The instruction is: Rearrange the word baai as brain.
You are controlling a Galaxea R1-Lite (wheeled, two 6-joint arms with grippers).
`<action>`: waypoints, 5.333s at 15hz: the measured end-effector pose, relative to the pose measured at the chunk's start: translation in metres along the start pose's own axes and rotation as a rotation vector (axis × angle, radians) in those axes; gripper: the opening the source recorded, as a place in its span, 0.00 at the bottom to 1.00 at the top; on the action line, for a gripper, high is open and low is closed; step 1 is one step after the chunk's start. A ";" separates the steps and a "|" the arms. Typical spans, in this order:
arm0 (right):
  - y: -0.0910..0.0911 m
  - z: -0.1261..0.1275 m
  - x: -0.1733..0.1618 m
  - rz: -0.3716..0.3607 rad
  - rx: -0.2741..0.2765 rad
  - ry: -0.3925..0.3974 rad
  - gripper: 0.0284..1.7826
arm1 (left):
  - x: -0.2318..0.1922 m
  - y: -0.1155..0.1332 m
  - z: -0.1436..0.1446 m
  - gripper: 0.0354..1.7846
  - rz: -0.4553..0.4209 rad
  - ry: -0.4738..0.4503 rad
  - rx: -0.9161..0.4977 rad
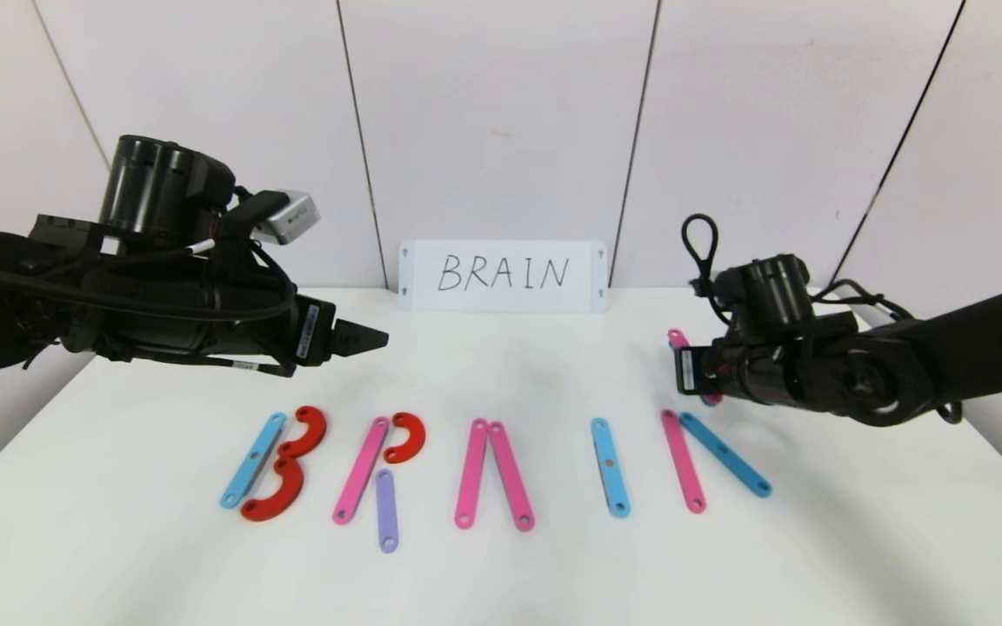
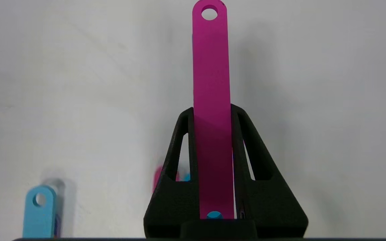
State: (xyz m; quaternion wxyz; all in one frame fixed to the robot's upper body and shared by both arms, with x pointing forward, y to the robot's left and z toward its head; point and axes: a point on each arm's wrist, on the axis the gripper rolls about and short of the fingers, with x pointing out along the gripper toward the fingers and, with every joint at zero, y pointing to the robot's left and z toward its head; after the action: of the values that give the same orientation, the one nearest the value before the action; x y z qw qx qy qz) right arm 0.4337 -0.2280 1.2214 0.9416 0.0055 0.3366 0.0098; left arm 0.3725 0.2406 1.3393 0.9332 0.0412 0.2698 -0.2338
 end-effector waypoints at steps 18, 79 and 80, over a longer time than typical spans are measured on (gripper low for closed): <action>-0.056 -0.068 -0.020 0.016 0.078 0.073 0.16 | -0.003 -0.001 -0.001 0.97 -0.003 -0.004 0.003; -0.077 -0.074 -0.245 0.170 0.069 -0.227 0.98 | -0.120 -0.023 -0.057 0.97 0.018 -0.134 0.022; -0.081 -0.081 -0.260 0.173 0.069 -0.258 0.98 | -0.131 -0.025 -0.065 0.97 0.021 -0.149 0.024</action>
State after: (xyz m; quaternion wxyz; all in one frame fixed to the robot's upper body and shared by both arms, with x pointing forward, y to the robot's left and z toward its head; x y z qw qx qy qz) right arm 0.1823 -0.3144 1.3220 0.9719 0.0681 0.2114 0.0782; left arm 0.2317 0.2855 1.3532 0.9525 0.0378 0.1960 -0.2299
